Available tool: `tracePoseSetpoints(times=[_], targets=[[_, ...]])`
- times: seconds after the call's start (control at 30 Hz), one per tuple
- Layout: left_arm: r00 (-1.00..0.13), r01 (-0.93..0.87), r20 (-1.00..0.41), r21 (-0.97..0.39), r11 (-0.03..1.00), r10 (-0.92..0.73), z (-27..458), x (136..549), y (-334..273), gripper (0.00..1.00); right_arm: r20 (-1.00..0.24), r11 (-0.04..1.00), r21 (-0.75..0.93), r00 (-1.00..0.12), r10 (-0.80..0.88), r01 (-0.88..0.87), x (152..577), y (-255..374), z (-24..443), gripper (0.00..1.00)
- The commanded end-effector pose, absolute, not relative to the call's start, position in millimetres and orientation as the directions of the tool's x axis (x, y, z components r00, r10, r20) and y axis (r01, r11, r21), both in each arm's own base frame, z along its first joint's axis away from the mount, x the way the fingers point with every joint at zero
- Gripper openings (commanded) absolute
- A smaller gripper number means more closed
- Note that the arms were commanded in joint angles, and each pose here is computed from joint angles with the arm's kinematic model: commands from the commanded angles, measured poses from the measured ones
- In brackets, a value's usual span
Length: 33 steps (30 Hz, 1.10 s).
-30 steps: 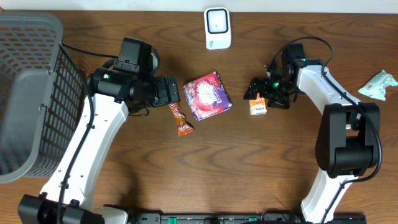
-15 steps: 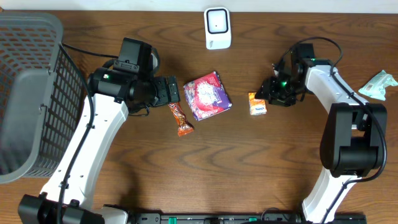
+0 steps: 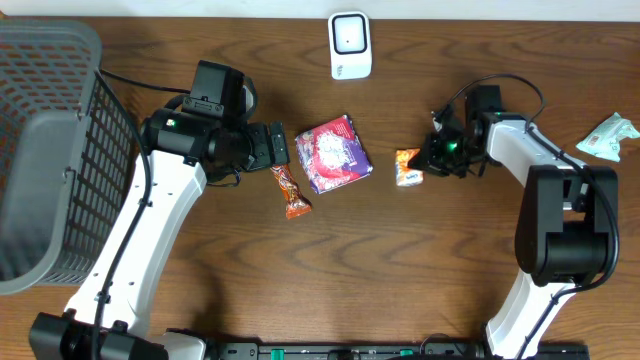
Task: Scan the item barcode
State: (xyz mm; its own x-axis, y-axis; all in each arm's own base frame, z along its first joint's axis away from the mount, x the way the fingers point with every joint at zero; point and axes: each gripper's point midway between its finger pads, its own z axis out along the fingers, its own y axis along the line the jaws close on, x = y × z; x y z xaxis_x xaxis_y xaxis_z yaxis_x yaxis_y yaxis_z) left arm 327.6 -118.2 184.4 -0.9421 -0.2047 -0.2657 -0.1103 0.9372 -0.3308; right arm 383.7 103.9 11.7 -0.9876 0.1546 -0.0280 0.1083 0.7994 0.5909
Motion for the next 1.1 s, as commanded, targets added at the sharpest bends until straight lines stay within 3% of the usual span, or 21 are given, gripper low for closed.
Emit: tracePoseSetpoints(times=[0.0, 0.1, 0.2, 0.37, 0.57, 0.73, 0.83, 0.87, 1.0, 1.07], targets=[[-0.938, -0.105, -0.283, -0.323, 0.941, -0.202, 188.6, 327.9, -114.8, 0.98, 0.021, 0.632, 0.768, -0.99, 0.138, 0.104, 378.7, 129.5, 35.2, 0.01], [-0.938, -0.105, -0.283, -0.323, 0.941, -0.202, 188.6, 327.9, -114.8, 0.98, 0.035, 0.454, 0.887, -0.992, 0.118, 0.085, 378.4, 142.8, 66.3, 0.01], [-0.938, -0.105, -0.283, -0.323, 0.941, -0.202, 188.6, 327.9, -114.8, 0.98, -0.028, 0.27, 0.963, -0.997, 0.069, -0.009, 375.6, 152.0, 99.3, 0.01], [-0.938, -0.105, -0.283, -0.323, 0.941, -0.202, 188.6, 327.9, -114.8, 0.98, -0.108, 0.04, 0.993, -0.993, 0.037, -0.107, 369.8, 158.7, 139.2, 0.01], [-0.938, -0.105, -0.283, -0.323, 0.941, -0.202, 188.6, 327.9, -114.8, 0.98, -0.121, 0.018, 0.993, -0.992, 0.032, -0.121, 368.6, 160.2, 143.0, 0.01], [-0.938, -0.105, -0.283, -0.323, 0.941, -0.202, 188.6, 327.9, -114.8, 0.98, -0.022, 0.104, 0.994, -0.999, 0.029, -0.019, 366.2, 164.2, 128.9, 0.01], [-0.938, -0.105, -0.283, -0.323, 0.941, -0.202, 188.6, 327.9, -114.8, 0.98, 0.064, 0.369, 0.925, -0.993, 0.094, 0.095, 372.8, 159.3, 96.2, 0.01], [-0.938, -0.105, -0.283, -0.323, 0.941, -0.202, 188.6, 327.9, -114.8, 0.98, 0.069, 0.507, 0.85, -0.985, 0.156, 0.14, 378.8, 150.9, 84.9, 0.01], [-0.938, -0.105, -0.283, -0.323, 0.941, -0.202, 188.6, 327.9, -114.8, 0.98, -0.115, 0.732, 0.673, -0.962, 0.248, 0.108, 404.1, 132.7, 104.6, 0.01], [-0.938, -0.105, -0.283, -0.323, 0.941, -0.202, 188.6, 327.9, -114.8, 0.98, -0.275, 0.836, 0.543, -0.923, 0.269, 0.082, 422.4, 118.9, 127.2, 0.01]])
